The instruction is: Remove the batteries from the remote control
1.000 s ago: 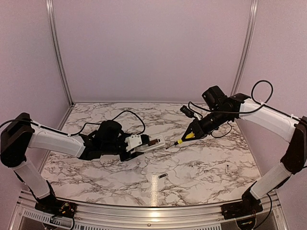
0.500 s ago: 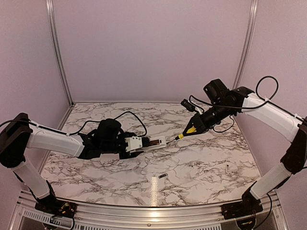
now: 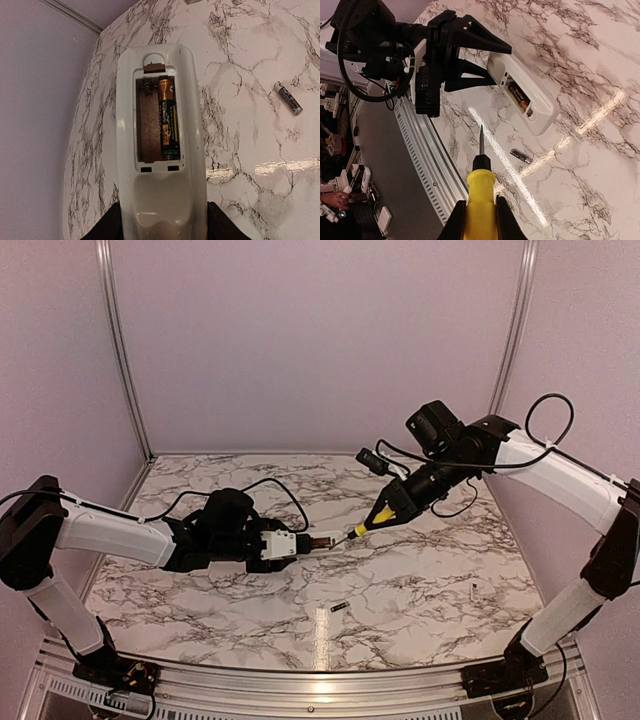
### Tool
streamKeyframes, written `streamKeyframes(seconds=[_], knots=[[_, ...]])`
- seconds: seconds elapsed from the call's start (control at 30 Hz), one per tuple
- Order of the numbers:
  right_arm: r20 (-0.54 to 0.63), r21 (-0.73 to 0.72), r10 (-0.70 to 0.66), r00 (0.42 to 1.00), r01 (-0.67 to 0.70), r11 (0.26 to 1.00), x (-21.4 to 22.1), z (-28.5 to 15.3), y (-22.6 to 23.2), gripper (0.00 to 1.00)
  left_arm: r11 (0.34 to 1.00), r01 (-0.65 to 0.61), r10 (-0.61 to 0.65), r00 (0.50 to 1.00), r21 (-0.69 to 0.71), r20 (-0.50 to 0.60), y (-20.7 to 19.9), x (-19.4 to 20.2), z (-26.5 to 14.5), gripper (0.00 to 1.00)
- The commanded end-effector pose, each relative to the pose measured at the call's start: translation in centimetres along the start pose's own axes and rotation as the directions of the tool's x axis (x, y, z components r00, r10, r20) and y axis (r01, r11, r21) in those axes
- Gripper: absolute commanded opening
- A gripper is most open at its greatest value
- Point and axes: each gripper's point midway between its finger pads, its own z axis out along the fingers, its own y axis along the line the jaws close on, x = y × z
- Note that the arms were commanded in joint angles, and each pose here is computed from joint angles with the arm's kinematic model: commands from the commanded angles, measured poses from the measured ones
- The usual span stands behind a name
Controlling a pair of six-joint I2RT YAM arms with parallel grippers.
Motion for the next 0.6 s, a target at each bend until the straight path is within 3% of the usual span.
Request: streamKeyframes(seconds=[0.0, 0.57], knots=[[0.028, 0.022, -0.035, 0.999, 0.035, 0.999, -2.0, 0.6, 0.6, 0.00, 0.999, -0.046, 0.046, 0.999, -0.001, 0.004, 0.7, -0.6, 0.1, 0.00], [0.009, 0.221, -0.024, 1.000, 0.021, 0.975, -3.4, 2.4, -2.5, 0.00, 0.995, -0.082, 0.081, 0.997, 0.054, 0.019, -0.2, -0.9, 0.0, 0.00]])
